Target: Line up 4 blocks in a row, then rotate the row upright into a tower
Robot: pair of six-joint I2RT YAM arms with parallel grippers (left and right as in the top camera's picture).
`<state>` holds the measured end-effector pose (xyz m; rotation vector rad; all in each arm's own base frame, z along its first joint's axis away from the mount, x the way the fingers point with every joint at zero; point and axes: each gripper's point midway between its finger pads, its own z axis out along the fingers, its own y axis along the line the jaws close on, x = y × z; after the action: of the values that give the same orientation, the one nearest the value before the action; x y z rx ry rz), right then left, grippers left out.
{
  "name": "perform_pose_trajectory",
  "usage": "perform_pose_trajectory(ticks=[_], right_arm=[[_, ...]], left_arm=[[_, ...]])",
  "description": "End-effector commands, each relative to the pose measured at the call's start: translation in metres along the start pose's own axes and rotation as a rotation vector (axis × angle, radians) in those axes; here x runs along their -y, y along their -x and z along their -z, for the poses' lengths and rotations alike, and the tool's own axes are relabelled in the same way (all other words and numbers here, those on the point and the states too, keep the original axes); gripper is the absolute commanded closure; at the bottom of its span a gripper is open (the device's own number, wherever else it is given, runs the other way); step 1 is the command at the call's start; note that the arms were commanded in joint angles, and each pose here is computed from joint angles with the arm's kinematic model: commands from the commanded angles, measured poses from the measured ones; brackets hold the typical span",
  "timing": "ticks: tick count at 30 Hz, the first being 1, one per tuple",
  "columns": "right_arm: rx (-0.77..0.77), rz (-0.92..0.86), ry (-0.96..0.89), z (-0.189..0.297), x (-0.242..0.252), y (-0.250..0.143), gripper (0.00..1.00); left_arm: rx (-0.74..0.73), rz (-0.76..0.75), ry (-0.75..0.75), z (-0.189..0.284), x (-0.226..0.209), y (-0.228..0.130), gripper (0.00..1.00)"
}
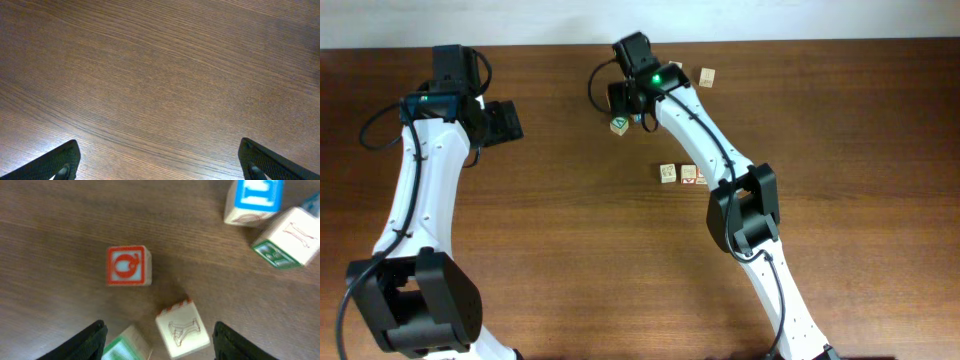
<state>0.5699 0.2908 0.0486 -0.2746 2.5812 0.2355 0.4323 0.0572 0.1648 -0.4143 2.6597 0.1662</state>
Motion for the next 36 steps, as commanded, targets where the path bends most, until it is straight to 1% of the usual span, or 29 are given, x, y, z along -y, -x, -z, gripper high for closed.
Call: perform_pose_trajectory(ticks=[1,3,5,6,7,9,10,12,14,16,17,18,19,21,22,24,28,30,32,33,34,36], right_arm=[[-0.032,0.094,-0.024,-0.026,0.016,-0.018,0.31],[-0.034,0.092,-0.026,-0.028,0.017,-0.019,0.44],[-0.031,0.087,-0.025,-0.026,0.017,-0.018,0.62],[-0.028,0.081,-0.024,-0.024,0.017,-0.017,0.67],[-0.021,0.08,-0.023,-0.019,0.016,-0.013,0.69],[-0.003,0.082,-0.018,-0.011,0.013,-0.006,0.71],[0.0,0.079,-0.018,-0.004,0.012,-0.003,0.73],[-0.036,0.072,-0.025,0.012,0.013,-0.006,0.76],[-0.106,0.018,-0.039,0.046,0.015,-0.013,0.76],[-0.191,-0.007,0.001,0.079,0.008,-0.025,0.76],[-0.248,-0.017,0.039,0.091,0.002,-0.036,0.75],[-0.331,-0.066,0.05,0.1,-0.001,-0.054,0.75],[-0.399,-0.089,0.035,0.104,0.002,-0.07,0.75],[-0.53,-0.082,0.001,0.11,0.001,-0.103,0.74],[-0.571,-0.072,-0.01,0.112,-0.002,-0.114,0.72],[-0.655,-0.043,-0.034,0.111,-0.009,-0.14,0.71],[-0.725,0.003,-0.086,0.091,-0.011,-0.172,0.72],[-0.732,0.01,-0.098,0.081,-0.009,-0.18,0.73],[-0.704,0.015,-0.102,0.076,-0.008,-0.176,0.73],[-0.678,0.021,-0.111,0.073,-0.007,-0.171,0.71],[-0.671,0.02,-0.11,0.071,-0.006,-0.169,0.66],[-0.645,0.022,-0.1,0.067,-0.008,-0.164,0.51]], left_arm=[[0.007,0.015,-0.011,0.002,0.002,0.004,0.01],[0.007,0.015,-0.011,0.002,0.002,0.004,0.01],[0.007,0.015,-0.011,0.002,0.002,0.004,0.01],[0.007,0.015,-0.011,0.002,0.002,0.004,0.01],[0.007,0.015,-0.011,0.002,0.002,0.004,0.01],[0.007,0.015,-0.011,0.002,0.002,0.004,0.01],[0.007,0.015,-0.011,0.002,0.002,0.004,0.01],[0.007,0.015,-0.011,0.002,0.002,0.004,0.01],[0.007,0.015,-0.011,0.002,0.002,0.004,0.01],[0.008,0.015,-0.011,0.002,0.002,0.004,0.01],[0.008,0.015,-0.011,0.002,0.002,0.004,0.01],[0.008,0.015,-0.011,0.002,0.002,0.004,0.01],[0.008,0.015,-0.011,0.002,0.002,0.004,0.01],[0.008,0.015,-0.011,0.002,0.002,0.004,0.01],[0.008,0.015,-0.011,0.002,0.002,0.004,0.01],[0.008,0.015,-0.011,0.002,0.002,0.004,0.01],[0.009,0.015,-0.008,0.002,0.001,0.005,0.01],[0.009,0.015,-0.008,0.002,0.001,0.005,0.01],[0.009,0.015,-0.008,0.002,0.001,0.005,0.01],[0.009,0.015,-0.008,0.002,0.001,0.005,0.01],[0.009,0.015,-0.008,0.002,0.001,0.005,0.01],[0.009,0.015,-0.008,0.002,0.001,0.004,0.01]])
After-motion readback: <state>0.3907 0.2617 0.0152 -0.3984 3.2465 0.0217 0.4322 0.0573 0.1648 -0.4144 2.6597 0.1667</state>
